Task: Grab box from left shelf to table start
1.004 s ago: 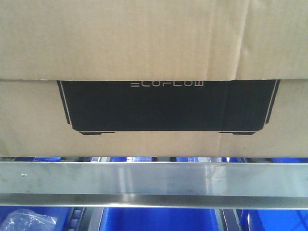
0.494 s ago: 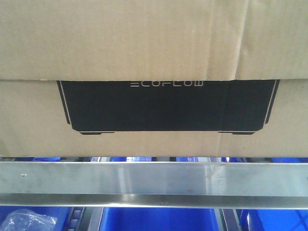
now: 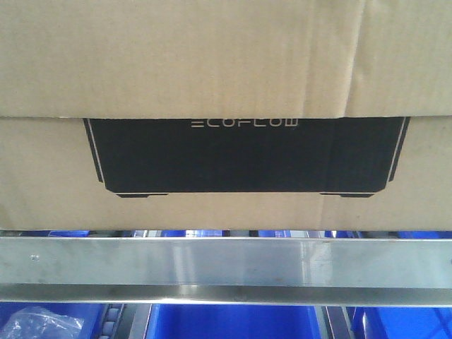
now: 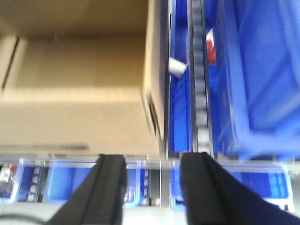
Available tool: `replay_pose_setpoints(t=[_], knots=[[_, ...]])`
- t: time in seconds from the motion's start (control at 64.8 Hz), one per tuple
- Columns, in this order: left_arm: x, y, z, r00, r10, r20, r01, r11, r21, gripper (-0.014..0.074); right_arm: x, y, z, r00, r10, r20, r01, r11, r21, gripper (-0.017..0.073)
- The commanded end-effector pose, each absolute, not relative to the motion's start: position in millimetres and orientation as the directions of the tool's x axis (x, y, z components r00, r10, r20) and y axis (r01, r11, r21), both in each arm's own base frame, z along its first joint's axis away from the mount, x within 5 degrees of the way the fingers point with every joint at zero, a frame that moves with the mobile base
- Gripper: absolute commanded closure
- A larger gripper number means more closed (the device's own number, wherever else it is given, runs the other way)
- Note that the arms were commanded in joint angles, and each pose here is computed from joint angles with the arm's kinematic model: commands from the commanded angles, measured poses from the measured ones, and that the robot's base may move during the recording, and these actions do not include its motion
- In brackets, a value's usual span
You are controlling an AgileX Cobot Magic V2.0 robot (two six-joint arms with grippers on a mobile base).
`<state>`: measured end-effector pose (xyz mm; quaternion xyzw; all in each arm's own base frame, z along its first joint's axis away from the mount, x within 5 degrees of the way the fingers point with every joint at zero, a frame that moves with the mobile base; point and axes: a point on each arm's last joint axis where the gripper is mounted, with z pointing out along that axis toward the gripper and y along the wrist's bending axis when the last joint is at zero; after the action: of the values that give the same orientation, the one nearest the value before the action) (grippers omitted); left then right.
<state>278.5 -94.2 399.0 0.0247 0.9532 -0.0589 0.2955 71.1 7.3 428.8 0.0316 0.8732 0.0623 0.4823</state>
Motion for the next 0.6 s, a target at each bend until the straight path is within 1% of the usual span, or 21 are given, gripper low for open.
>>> replay_pose_setpoints(t=[0.0,0.17,0.386,0.587], knots=[[272.5,-93.2,420.7,-0.765,-0.016,-0.644,0.094,0.986,-0.136,0.0696,89.2,6.3,450.4,-0.487,0.11,-0.867,-0.01,0.991,0.132,0.0135],[272.5,-93.2,420.7,-0.765,-0.016,-0.644,0.094,0.986,-0.136,0.0696,126.0,5.3,462.0,-0.574,0.106,-0.812,-0.003,0.991,0.132,0.0135],[272.5,-93.2,420.7,-0.765,-0.016,-0.644,0.094,0.986,-0.136,0.0696,164.2,3.8,472.3,-0.599,0.106,-0.794,0.001,0.991,0.132,0.0135],[272.5,-93.2,420.7,-0.765,-0.016,-0.644,0.094,0.986,-0.136,0.0696,195.8,2.2,461.0,-0.648,0.107,-0.754,0.013,0.991,0.13,0.0135]])
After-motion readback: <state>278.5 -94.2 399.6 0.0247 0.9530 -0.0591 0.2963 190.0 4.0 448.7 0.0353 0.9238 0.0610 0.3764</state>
